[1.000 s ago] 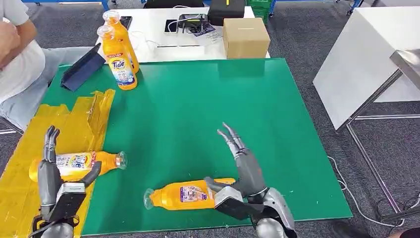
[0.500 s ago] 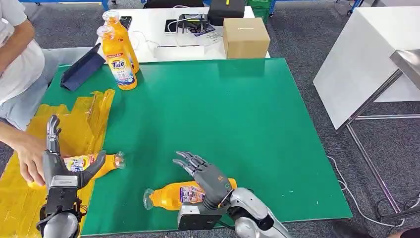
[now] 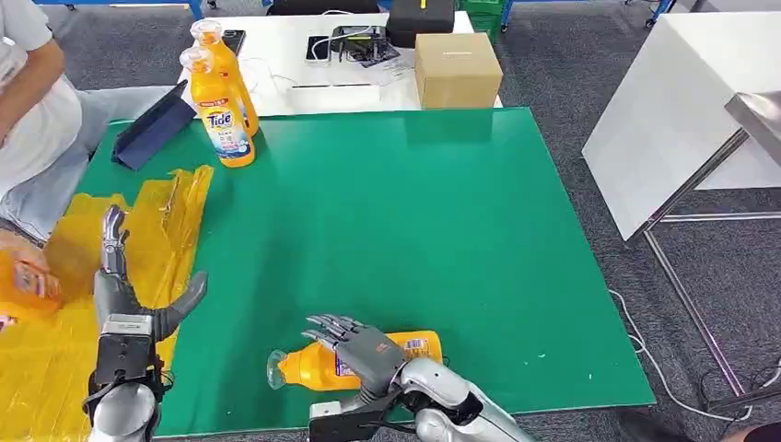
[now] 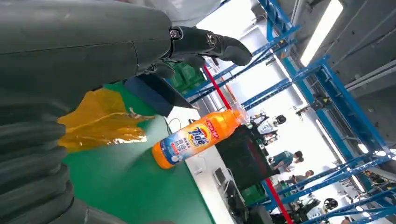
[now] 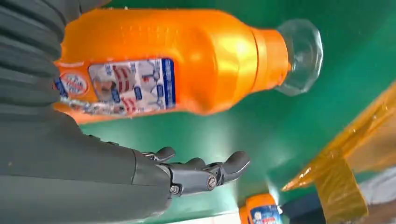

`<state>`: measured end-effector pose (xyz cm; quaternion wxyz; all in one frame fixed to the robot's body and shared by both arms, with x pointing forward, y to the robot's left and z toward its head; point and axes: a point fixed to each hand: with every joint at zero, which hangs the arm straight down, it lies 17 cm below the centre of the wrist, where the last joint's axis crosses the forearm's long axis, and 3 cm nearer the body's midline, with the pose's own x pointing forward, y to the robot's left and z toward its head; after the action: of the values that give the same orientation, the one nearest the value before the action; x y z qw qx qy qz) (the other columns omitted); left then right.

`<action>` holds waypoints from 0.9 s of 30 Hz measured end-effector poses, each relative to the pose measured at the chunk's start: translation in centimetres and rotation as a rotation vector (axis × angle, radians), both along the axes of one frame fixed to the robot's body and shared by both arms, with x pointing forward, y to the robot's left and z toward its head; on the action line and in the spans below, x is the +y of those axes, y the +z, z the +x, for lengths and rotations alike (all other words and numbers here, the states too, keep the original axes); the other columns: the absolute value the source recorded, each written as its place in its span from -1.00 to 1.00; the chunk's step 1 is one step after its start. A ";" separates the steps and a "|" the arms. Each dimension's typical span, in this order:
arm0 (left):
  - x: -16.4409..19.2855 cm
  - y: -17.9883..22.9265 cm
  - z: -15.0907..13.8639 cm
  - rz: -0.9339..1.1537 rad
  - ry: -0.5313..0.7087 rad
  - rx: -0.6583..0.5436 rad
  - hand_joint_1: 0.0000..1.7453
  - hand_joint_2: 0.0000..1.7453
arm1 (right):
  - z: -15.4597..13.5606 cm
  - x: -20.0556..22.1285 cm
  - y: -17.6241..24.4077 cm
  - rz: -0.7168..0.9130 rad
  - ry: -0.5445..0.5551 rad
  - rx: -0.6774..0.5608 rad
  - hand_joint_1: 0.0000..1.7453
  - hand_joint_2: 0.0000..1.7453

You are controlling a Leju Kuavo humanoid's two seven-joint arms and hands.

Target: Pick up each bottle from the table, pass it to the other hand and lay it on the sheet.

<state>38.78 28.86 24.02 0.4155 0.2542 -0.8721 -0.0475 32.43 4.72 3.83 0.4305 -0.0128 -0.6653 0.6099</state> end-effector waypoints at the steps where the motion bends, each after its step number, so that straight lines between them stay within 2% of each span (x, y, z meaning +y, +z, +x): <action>1: -0.1 0.0 0.0 0.000 -0.002 0.000 -1.00 1.00 | 0.0 0.0 -0.2 -0.005 0.002 0.002 -1.00 1.00; 10: -0.2 -0.1 0.1 -0.012 -0.009 0.000 -1.00 1.00 | 0.2 -0.2 -2.0 -0.116 0.006 -0.040 -1.00 1.00; 17: -0.2 -0.6 -0.2 -0.020 -0.014 0.014 -1.00 1.00 | 2.1 -2.3 -3.0 -0.261 -0.085 -0.167 -1.00 1.00; 27: -0.2 -0.7 -0.5 -0.025 -0.013 0.017 -1.00 1.00 | 2.6 -3.2 -3.3 -0.287 -0.102 -0.187 -1.00 1.00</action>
<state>38.30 28.64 23.28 0.4256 0.2431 -0.8707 -0.0414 34.99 1.54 0.48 0.3908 -0.1645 -0.6068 0.6723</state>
